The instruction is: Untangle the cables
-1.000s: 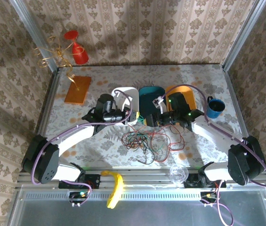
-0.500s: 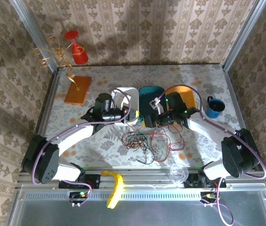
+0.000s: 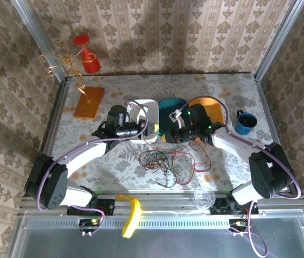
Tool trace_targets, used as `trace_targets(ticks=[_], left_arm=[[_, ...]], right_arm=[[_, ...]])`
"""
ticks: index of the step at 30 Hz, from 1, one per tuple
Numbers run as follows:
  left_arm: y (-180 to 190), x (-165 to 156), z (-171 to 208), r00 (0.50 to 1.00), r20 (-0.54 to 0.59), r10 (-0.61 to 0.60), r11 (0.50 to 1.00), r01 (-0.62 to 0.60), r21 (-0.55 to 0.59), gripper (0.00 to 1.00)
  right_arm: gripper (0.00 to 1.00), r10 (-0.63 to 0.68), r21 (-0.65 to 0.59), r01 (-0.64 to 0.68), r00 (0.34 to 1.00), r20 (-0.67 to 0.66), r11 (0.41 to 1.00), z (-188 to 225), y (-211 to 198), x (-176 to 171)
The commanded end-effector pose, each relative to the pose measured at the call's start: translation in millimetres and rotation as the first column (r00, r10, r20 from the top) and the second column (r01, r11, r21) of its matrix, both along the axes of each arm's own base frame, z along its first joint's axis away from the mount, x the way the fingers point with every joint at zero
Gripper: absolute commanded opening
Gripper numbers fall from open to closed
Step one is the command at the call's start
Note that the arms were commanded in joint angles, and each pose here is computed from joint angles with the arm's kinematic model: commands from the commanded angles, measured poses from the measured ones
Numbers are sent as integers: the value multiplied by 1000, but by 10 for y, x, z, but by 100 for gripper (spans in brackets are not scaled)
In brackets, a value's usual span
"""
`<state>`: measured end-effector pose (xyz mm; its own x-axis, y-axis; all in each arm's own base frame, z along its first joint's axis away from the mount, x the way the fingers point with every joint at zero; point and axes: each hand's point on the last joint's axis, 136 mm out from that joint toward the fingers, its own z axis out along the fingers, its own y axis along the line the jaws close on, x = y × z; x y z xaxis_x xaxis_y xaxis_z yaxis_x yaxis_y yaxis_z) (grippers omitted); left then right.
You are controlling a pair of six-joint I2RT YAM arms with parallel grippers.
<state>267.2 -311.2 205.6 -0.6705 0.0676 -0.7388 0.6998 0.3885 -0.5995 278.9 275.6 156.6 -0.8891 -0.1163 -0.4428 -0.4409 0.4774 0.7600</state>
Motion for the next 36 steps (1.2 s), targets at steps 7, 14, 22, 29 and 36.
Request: trace_targets(ticks=[7,14,22,29,36], left_arm=[[156,70,208,998,23,60,994,-58,-93,0],[172,-33,203,1000,17,-4,997,5,-77,0],[77,-202,-7,994,-26,-109,994,110,26,0],[-20,-228,-52,991,-40,-131,991,132,28,0],[-30,-228,18,989,-19,-144,989,144,20,0]], right_arm=[[0,-243,-121,252,967,82,960,-64,-486,210],[0,-404,-156,424,903,145,892,-19,-911,363],[0,-347,-105,369,921,179,924,248,-783,389],[13,-248,-54,263,949,194,963,509,-566,317],[49,-65,-58,69,995,70,996,333,-361,5]])
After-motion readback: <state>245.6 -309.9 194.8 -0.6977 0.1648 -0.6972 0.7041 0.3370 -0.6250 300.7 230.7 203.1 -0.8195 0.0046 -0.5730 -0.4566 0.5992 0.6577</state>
